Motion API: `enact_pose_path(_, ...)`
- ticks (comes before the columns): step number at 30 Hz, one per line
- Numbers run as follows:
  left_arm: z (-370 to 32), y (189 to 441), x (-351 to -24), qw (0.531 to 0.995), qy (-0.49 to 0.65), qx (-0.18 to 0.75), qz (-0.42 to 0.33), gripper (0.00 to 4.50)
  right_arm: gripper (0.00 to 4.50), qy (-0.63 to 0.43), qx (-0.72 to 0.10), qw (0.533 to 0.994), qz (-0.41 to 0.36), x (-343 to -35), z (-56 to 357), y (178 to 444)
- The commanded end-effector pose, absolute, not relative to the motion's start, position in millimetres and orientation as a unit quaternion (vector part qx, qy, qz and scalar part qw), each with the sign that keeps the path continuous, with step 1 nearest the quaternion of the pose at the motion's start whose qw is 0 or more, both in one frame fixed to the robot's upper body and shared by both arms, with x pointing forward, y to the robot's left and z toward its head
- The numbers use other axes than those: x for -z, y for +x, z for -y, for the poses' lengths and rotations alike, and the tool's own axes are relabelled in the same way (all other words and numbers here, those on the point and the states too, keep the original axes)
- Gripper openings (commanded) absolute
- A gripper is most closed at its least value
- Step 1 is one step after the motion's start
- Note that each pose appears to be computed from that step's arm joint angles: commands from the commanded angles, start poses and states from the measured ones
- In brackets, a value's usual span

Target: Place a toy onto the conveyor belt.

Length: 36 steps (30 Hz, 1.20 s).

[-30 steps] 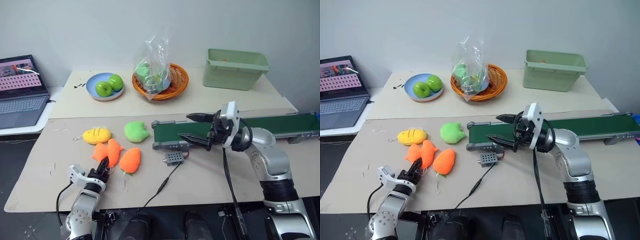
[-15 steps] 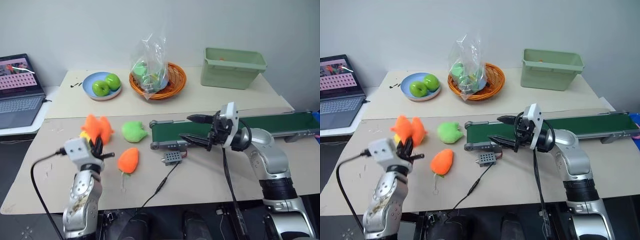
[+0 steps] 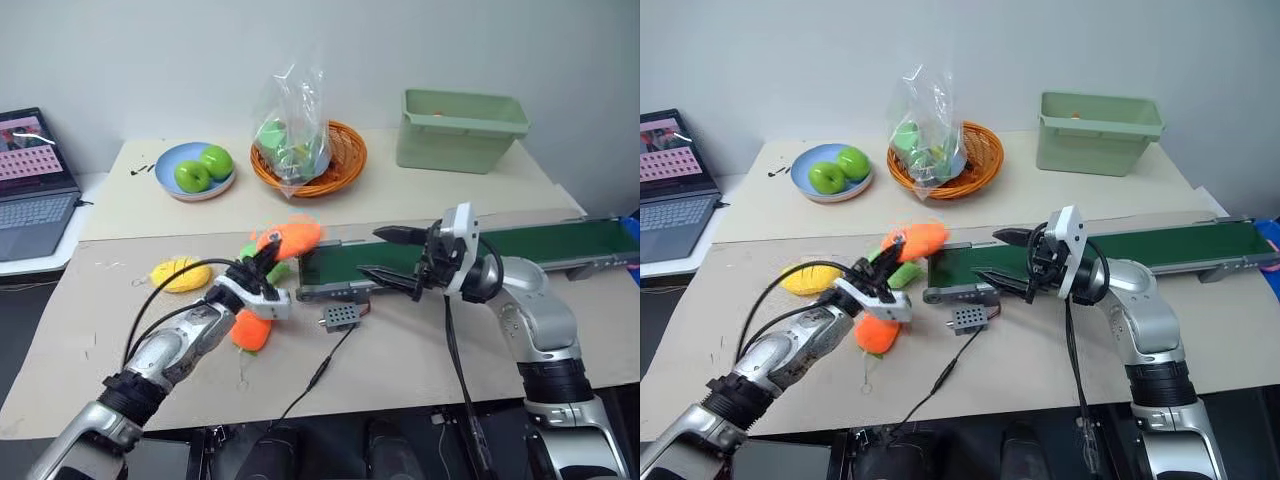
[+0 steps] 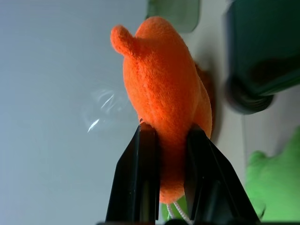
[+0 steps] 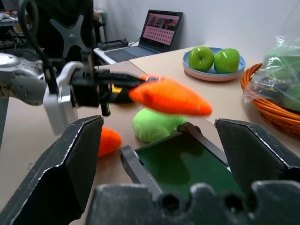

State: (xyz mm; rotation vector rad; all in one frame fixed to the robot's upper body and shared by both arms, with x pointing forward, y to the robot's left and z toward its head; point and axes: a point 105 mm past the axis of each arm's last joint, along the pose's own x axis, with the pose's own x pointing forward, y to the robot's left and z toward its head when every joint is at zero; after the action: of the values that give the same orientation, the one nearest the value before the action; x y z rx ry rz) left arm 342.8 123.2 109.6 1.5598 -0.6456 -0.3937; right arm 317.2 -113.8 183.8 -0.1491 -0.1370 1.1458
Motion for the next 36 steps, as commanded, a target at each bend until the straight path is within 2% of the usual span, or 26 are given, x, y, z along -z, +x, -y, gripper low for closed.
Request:
enact_pose_path(1,-117,347,-111,0.613,0.696,0.187,0.324,0.67,4.5,-0.073,-0.534,0.837,0.098,-199,118,313)
enact_pose_path(7,-107,359,-112,0.613,0.686,0.195,0.34,0.67,4.5,-0.074,-0.533,0.837,0.101,-202,119,312)
enact_pose_path(12,-97,359,-115,0.613,0.674,0.203,0.359,0.67,4.5,-0.075,-0.531,0.838,0.104,-204,119,315)
enact_pose_path(15,-97,357,-113,0.617,0.669,0.209,0.357,1.44,4.5,-0.076,-0.532,0.837,0.105,-205,119,316)
enact_pose_path(19,-101,359,-112,0.621,0.671,0.207,0.347,2.89,4.5,-0.076,-0.533,0.836,0.106,-206,118,317)
enact_pose_path(27,-111,362,-120,0.636,0.668,0.187,0.337,2.89,4.5,-0.078,-0.53,0.837,0.11,-206,116,319)
enact_pose_path(31,-127,364,-124,0.683,0.641,0.181,0.301,2.89,4.5,-0.078,-0.532,0.836,0.11,-206,115,319)
enact_pose_path(36,-153,366,-124,0.804,0.526,0.208,0.184,2.89,4.5,-0.079,-0.534,0.835,0.109,-206,114,319)
